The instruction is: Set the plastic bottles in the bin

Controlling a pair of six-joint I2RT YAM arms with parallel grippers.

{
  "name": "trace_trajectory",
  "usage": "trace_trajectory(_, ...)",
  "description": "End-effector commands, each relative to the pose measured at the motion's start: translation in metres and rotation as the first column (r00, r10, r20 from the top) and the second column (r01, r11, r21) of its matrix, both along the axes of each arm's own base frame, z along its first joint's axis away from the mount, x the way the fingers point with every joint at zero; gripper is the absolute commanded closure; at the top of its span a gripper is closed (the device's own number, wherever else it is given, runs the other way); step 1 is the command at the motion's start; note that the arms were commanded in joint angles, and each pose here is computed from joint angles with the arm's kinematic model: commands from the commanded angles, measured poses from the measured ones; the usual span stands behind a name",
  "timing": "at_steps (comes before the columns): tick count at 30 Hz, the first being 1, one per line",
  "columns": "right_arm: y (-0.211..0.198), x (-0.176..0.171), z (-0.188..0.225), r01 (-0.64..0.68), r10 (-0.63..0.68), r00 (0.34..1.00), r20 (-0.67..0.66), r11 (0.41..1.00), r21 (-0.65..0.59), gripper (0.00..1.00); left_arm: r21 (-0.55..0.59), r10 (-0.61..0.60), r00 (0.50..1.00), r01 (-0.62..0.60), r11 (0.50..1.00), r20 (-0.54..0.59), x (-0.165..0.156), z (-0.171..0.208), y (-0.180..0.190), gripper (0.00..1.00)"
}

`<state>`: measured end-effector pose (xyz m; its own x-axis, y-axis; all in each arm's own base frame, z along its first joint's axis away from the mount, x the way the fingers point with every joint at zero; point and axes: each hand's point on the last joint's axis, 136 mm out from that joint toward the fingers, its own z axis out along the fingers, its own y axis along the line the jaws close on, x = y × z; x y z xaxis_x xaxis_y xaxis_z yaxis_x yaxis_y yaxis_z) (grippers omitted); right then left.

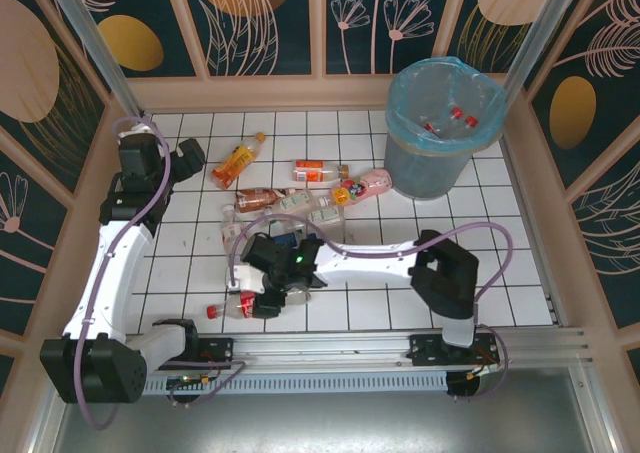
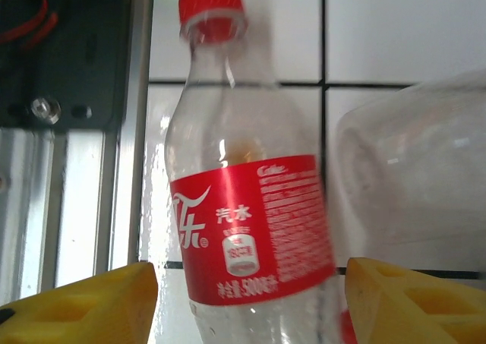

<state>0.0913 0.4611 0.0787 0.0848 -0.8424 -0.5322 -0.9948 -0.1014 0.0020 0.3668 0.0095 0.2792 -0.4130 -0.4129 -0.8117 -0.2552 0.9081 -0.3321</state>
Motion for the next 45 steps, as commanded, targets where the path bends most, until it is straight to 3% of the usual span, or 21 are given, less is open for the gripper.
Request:
trace_trajectory(1,0.002,0.002,-0.006,0.002,0.0,1.0,0.031,0.998,-0.062,0.33,-0.026,-0.018,0.998,0.019,0.999,0.053,-0.004,0.007,-0.004,0.04)
trace_trajectory(9,0.012,0.003,-0.032,-0.01,0.016,0.999,0.05,0.992,-0.128,0.32,-0.02,-0.042,0.998,0.043,0.999,0.054,-0.019,-0.006,-0.007,0.04)
trace_trajectory(20,0.012,0.003,-0.046,-0.03,0.039,0.998,0.042,0.979,-0.2,0.28,-0.017,-0.066,0.994,0.068,0.998,0.084,-0.021,0.004,-0.011,0.04)
trace_trajectory(25,0.015,0.004,-0.045,-0.021,0.03,0.999,0.04,0.978,-0.208,0.3,-0.008,-0.072,0.993,0.073,0.997,0.096,-0.023,0.008,-0.011,0.04)
trace_trajectory(28,0.016,0.005,-0.042,-0.011,0.019,0.999,0.035,0.976,-0.216,0.36,-0.004,-0.079,0.992,0.08,0.997,0.097,-0.025,0.009,-0.012,0.04)
trace_trajectory(34,0.027,0.001,0.009,0.001,0.0,1.0,0.007,0.994,-0.106,0.45,0.037,-0.098,0.985,0.093,0.995,0.144,-0.028,0.029,-0.012,0.05)
trace_trajectory(40,0.019,0.006,0.082,0.064,-0.062,0.996,-0.058,0.997,0.037,0.49,0.128,-0.119,0.946,0.084,0.988,0.302,-0.042,0.101,-0.009,0.05)
trace_trajectory(45,0.003,0.041,0.161,0.214,-0.199,0.976,-0.087,0.951,0.224,0.52,0.202,-0.131,0.896,0.047,0.978,0.424,-0.06,0.164,-0.005,0.06)
